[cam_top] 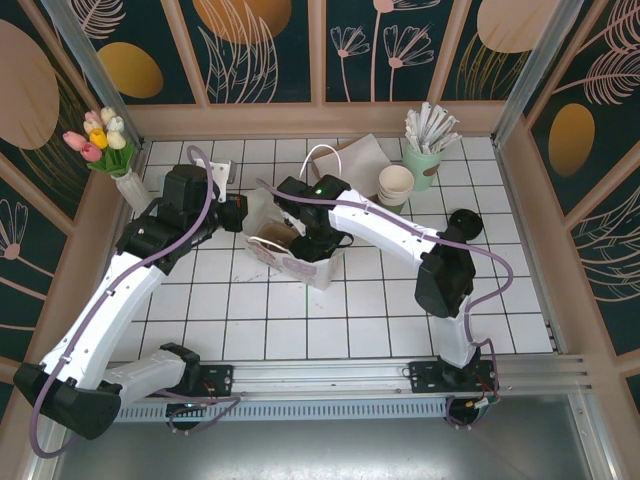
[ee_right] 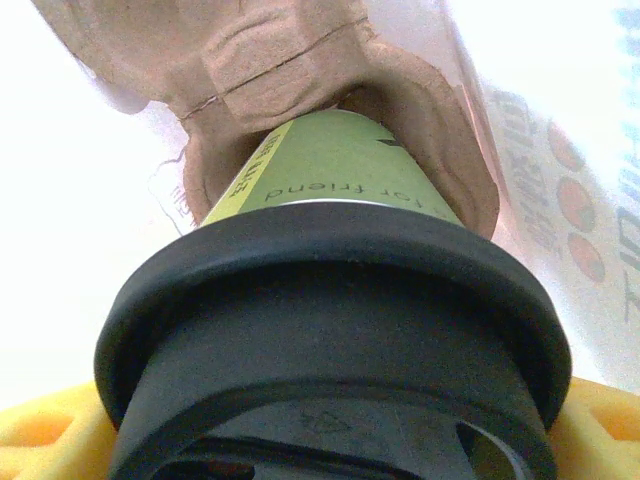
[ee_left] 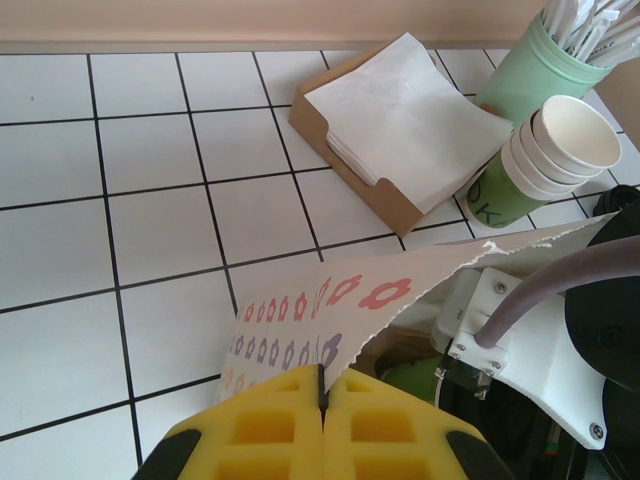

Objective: Pack the takeout coffee

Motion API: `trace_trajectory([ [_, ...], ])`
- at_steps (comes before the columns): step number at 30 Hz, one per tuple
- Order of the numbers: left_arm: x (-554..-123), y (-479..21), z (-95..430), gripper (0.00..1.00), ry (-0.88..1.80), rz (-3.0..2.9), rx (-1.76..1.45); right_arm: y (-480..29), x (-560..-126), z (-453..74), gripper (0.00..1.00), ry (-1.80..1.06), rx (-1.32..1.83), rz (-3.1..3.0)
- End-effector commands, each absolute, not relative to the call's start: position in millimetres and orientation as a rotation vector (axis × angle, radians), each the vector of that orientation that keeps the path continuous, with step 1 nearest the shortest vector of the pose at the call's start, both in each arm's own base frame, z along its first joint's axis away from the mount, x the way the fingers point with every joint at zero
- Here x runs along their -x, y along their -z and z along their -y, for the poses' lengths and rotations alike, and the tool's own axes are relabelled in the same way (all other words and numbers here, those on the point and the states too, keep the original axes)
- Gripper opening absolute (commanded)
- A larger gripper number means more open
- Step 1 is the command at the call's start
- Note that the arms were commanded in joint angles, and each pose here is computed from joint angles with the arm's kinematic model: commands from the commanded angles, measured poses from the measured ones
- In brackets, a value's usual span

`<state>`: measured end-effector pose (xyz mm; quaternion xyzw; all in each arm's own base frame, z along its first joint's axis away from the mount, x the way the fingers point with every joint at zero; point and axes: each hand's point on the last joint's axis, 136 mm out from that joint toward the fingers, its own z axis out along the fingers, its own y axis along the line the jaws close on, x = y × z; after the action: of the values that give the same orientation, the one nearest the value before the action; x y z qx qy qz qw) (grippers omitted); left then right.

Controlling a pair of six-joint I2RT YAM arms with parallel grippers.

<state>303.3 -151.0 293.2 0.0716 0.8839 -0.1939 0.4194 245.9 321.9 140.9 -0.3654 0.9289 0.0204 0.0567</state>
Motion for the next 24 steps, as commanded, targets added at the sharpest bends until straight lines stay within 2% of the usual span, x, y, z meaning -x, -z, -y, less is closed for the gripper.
trace_trajectory([
  [1, -306.3, -296.9, 151.6, 0.0, 0.488, -2.196, -0.183, -137.6, -250.0, -322.5, 0.55, -0.074, 1.111, -2.812],
  [24, -306.5, -295.3, 152.4, 0.0, 0.494, -2.199, -0.185, -128.2, -246.8, -320.6, 0.55, -0.083, 1.128, -2.827],
])
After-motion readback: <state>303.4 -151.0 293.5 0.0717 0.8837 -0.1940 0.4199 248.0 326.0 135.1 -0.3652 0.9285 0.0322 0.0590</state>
